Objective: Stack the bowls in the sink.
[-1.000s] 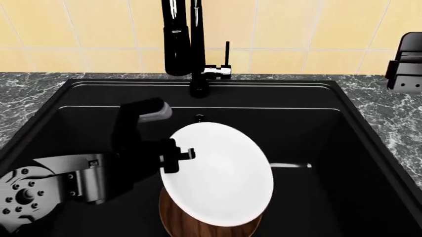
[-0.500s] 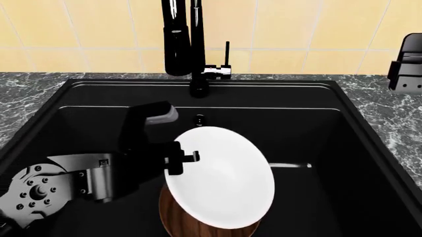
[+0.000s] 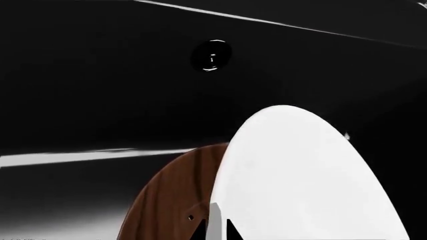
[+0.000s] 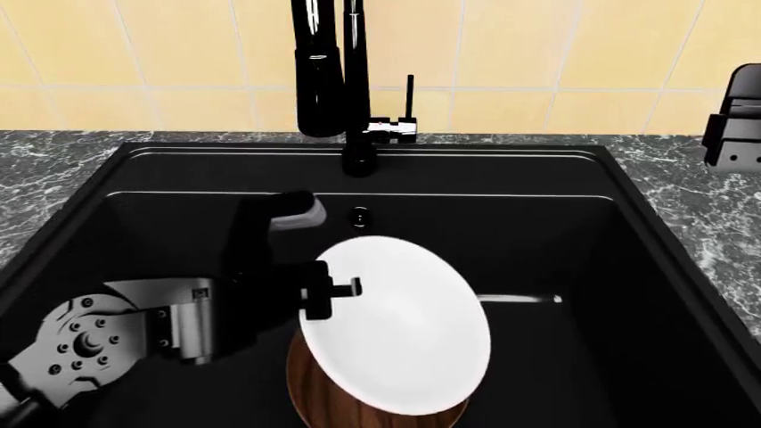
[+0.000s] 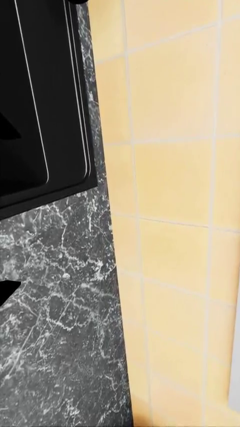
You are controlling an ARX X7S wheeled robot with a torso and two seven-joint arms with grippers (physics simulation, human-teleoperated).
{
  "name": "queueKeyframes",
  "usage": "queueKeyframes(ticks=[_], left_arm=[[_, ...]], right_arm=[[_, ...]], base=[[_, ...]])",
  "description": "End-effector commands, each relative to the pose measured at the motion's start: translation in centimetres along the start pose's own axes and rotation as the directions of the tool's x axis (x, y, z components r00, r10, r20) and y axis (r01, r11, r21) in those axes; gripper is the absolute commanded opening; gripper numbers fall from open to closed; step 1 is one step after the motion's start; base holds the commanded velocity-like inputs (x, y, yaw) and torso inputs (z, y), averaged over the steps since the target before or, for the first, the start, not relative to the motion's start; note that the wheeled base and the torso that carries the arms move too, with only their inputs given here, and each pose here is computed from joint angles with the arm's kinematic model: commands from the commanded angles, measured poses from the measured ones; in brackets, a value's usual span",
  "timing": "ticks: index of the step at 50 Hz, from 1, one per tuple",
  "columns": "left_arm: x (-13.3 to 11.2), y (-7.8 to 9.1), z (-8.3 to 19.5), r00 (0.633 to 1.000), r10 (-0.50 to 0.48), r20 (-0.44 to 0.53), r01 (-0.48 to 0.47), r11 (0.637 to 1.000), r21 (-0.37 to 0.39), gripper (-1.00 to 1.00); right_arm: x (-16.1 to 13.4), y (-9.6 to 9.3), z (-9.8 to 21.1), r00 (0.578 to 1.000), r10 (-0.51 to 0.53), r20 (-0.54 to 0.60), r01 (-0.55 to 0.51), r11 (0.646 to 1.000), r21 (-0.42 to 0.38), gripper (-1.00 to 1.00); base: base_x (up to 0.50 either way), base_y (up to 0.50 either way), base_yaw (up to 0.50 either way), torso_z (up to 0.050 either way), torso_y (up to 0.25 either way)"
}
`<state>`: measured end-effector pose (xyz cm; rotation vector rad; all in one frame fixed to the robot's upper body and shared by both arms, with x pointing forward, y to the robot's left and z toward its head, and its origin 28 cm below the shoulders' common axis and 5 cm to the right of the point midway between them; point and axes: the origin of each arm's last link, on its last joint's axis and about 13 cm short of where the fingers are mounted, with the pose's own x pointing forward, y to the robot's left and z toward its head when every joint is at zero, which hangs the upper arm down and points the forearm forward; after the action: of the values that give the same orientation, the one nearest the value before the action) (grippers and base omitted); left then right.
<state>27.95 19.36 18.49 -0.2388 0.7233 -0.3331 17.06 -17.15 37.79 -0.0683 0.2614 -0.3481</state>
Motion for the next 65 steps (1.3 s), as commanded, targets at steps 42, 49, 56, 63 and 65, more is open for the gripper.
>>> queueKeyframes(ticks=[42, 49, 56, 63, 65], left_arm=[[1.3, 0.2, -0.6, 0.997, 0.042, -0.058, -0.038, 0.997, 0.061, -1.0], [1.4, 0.2, -0.4, 0.997, 0.054, -0.054, -0.05, 0.997, 0.066, 1.0], [1.5, 0.3, -0.4, 0.996, 0.065, -0.054, -0.061, 0.996, 0.071, 1.0], [1.5, 0.2, -0.4, 0.996, 0.068, -0.058, -0.063, 0.995, 0.082, 1.0], [1.3, 0.2, -0.2, 0.996, 0.069, -0.055, -0.064, 0.994, 0.084, 1.0]], right_arm=[[0.1, -0.1, -0.4, 1.0, -0.003, -0.006, 0.003, 1.0, 0.001, 1.0], [0.1, -0.2, -0.4, 1.0, -0.004, -0.007, 0.004, 1.0, 0.002, 1.0], [0.2, -0.2, -0.4, 1.0, -0.004, -0.008, 0.004, 1.0, 0.001, 1.0], [0.2, -0.2, -0.4, 1.0, -0.004, -0.008, 0.004, 1.0, 0.0, 1.0], [0.2, -0.2, -0.4, 1.0, -0.005, -0.009, 0.005, 1.0, 0.0, 1.0]], base=[[0.0, 0.0, 0.0, 0.0, 0.0], [0.0, 0.0, 0.0, 0.0, 0.001], [0.0, 0.0, 0.0, 0.0, 0.0], [0.0, 0.0, 0.0, 0.0, 0.0], [0.0, 0.0, 0.0, 0.0, 0.0]])
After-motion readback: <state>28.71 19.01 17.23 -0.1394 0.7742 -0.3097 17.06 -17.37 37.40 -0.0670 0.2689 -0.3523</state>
